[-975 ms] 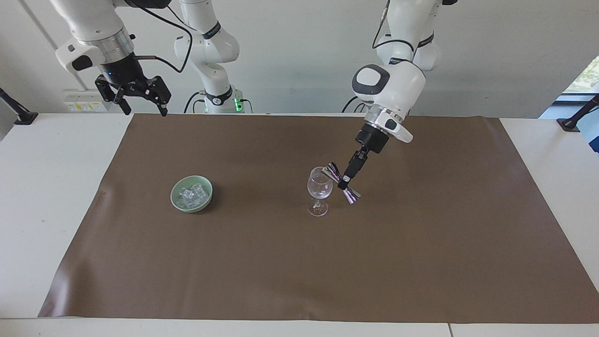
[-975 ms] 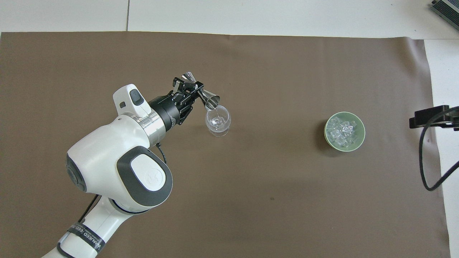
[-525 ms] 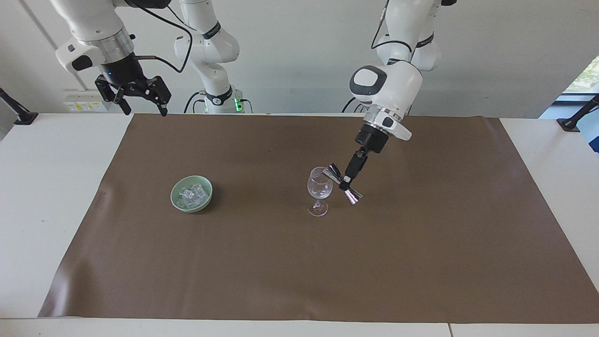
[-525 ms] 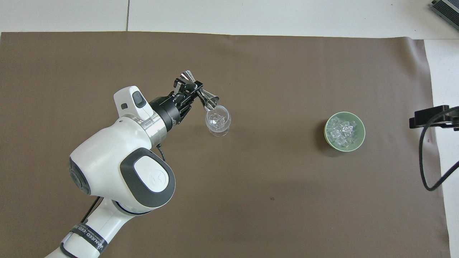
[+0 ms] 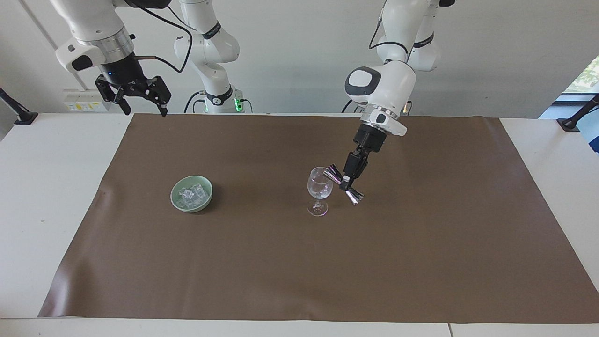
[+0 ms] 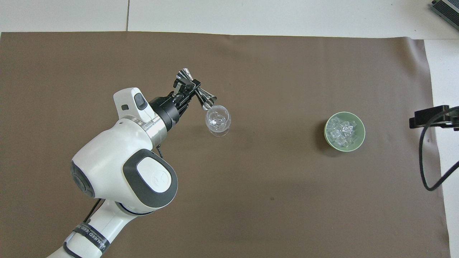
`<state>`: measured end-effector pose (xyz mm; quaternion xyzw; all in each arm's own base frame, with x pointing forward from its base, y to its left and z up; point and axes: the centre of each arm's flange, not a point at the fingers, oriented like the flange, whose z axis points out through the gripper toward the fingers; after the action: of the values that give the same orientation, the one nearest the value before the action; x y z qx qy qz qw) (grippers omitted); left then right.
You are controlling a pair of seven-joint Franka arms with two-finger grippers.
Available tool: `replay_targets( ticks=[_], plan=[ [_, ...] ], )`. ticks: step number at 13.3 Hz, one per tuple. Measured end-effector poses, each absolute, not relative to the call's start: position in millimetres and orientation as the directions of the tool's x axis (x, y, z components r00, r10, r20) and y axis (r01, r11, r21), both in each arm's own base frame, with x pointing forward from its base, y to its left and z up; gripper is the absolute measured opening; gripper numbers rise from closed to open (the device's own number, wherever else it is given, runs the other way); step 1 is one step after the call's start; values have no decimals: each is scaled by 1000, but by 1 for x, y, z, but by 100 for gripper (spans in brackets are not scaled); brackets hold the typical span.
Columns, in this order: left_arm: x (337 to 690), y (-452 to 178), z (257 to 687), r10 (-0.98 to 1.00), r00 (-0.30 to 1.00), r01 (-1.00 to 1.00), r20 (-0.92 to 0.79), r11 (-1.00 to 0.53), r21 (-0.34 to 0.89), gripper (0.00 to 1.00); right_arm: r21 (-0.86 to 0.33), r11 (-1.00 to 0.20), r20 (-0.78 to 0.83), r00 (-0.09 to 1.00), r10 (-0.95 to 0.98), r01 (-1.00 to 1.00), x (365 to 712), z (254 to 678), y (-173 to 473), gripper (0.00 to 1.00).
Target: Pour wine and add ice with both arms
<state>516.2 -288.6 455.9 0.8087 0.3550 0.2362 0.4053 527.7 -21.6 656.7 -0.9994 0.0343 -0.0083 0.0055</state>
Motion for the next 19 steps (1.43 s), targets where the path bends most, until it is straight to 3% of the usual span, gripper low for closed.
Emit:
replay_targets(
  ticks=[19],
  plan=[
    [502,-308,457,583,703,124,407,-664,737,21,-12,-998,16,998,-69,-68,528,657,-22,100]
  ],
)
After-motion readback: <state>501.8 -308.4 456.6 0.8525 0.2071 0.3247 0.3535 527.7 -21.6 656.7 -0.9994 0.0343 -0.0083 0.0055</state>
